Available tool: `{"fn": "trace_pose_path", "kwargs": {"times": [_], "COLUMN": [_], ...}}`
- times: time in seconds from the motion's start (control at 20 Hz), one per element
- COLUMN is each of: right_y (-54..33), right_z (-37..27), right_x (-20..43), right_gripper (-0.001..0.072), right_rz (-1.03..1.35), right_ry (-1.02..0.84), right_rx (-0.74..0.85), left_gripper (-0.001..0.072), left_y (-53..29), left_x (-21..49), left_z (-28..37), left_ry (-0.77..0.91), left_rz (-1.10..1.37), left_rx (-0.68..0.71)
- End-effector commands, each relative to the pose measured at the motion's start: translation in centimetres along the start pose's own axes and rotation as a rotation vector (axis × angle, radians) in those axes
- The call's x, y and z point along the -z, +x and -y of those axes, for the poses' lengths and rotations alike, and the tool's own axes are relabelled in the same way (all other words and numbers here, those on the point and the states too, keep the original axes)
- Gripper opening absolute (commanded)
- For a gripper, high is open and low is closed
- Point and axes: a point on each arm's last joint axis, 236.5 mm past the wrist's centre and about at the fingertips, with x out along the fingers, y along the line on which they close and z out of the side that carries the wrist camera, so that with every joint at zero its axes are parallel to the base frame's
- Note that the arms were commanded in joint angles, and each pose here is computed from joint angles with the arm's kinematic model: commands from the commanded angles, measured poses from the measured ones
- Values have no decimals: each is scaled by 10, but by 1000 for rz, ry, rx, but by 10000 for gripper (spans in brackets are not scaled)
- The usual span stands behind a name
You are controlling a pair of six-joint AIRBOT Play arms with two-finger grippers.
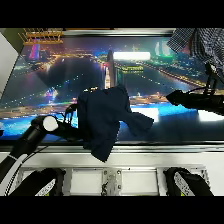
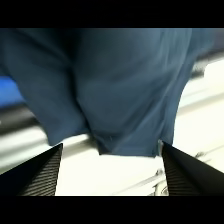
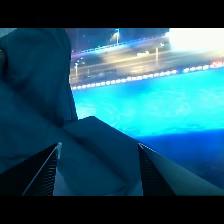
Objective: Fold the clothes and pants, and hang the long-sleeved shirts on hangers.
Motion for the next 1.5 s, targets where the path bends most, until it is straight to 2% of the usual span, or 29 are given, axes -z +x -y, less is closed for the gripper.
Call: {"fn": "trace_pose_path", "kwargs": {"times": [0.0,0.15,0.2,0.3,0.35,0.4,0.45,0.65,0.95,1.2,1.4,1.45], "right_y": [4,4,4,4,4,5,6,38,152,226,248,250], "right_z": [-2,-2,-2,-2,-2,-1,0,-1,-22,-63,-105,-111], "right_x": [1,1,1,1,1,1,2,26,74,113,142,147], "right_gripper": [528,529,529,529,529,529,529,529,528,528,526,486], "right_rz": [-9,-9,-9,-10,-10,-13,-18,-152,-357,-498,-561,-569], "right_ry": [15,14,14,14,14,15,17,-40,-101,-115,-119,-129], "right_rx": [-15,-15,-15,-14,-15,-14,-14,-41,-93,-165,-237,-241], "left_gripper": [652,651,612,610,384,73,7,8,8,8,8,8], "left_y": [37,57,61,69,72,74,74,19,-77,-98,-99,-99], "left_x": [35,36,35,30,29,25,22,-23,-72,-77,-79,-80], "left_z": [3,-7,-8,-6,-4,-6,-11,-41,-75,-83,-83,-83], "left_ry": [16,47,61,81,87,97,112,123,-71,-113,-112,-111], "left_rz": [-72,-136,-154,-180,-191,-191,-188,-74,237,314,323,326], "left_rx": [-49,-142,-165,-188,-193,-207,-229,-335,-311,-306,-305,-304]}}
